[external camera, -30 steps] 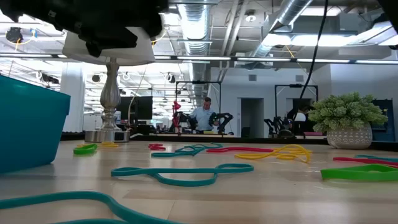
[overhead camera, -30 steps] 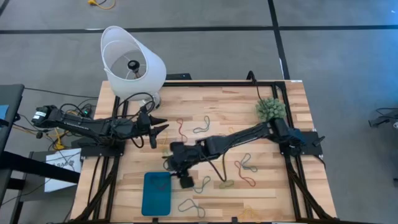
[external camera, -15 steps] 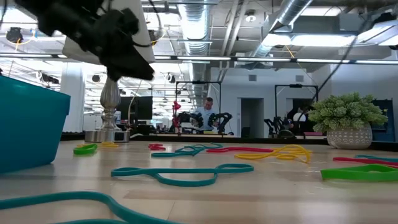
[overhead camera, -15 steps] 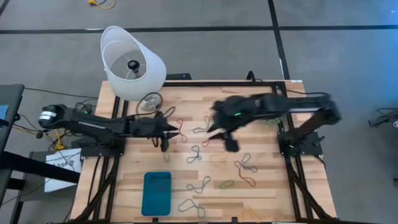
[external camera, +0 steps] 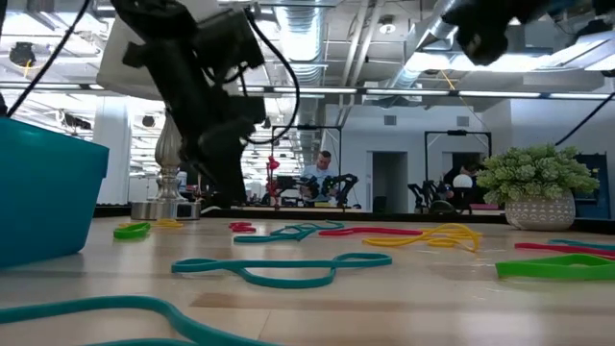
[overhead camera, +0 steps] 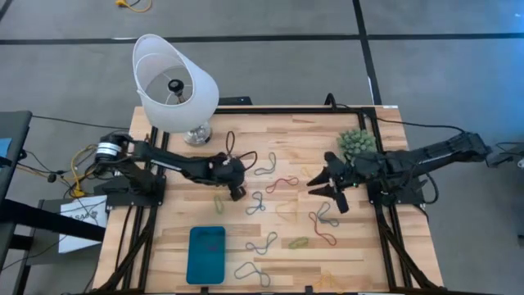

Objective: Pick and place items into bin
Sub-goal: Put the top red rubber band into the blue bin

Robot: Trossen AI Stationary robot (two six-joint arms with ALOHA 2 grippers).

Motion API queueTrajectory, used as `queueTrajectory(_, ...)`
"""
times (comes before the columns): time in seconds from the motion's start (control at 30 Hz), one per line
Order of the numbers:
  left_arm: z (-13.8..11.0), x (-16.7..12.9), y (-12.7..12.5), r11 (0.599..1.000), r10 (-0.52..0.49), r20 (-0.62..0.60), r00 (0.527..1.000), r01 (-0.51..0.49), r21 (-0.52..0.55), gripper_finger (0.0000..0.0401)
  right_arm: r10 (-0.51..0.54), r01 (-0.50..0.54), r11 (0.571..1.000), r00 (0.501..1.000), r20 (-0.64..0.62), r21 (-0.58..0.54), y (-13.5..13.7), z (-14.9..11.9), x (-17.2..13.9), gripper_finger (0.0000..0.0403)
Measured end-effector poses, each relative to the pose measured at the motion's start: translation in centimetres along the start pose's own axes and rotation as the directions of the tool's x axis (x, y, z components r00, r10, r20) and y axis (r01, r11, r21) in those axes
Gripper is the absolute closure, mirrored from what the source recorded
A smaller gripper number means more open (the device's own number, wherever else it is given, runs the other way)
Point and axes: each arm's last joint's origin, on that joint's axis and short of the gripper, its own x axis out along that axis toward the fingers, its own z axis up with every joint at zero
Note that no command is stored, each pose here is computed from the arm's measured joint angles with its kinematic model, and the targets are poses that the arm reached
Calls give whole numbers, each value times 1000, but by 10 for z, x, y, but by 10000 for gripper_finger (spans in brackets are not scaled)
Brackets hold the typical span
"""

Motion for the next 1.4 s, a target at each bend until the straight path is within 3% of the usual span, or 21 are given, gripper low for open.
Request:
queueTrajectory(0.1,1,11,1,999,32,-21,999,-32,-4,299,16,-16,1000,1000,12,-3,-1,-14,2,284)
queueTrajectory(0.33,8,19,20,990,120,-17,993,-121,-76,296,27,-26,1000,999,39,-5,-1,-14,5,284)
queueTrajectory(0.53,12,27,30,986,59,-56,997,-67,-153,291,30,-30,1000,998,49,-5,-1,-13,4,284)
queueTrajectory(0.73,5,36,32,976,139,-88,986,-151,-154,291,34,-34,999,998,61,-6,0,-12,5,284)
queueTrajectory(0.97,2,46,31,967,156,-98,983,-172,-190,292,34,-33,999,998,60,-20,0,-12,5,284)
queueTrajectory(1.07,3,46,31,968,150,-98,984,-167,-187,309,34,-33,999,998,61,-24,0,-12,5,284)
queueTrajectory(1.23,2,47,31,980,135,-109,985,-149,-133,389,34,-33,999,998,61,-24,0,-12,5,284)
queueTrajectory(1.4,5,30,27,994,71,-108,992,-79,-79,399,36,-35,999,998,52,-15,-1,-13,5,284)
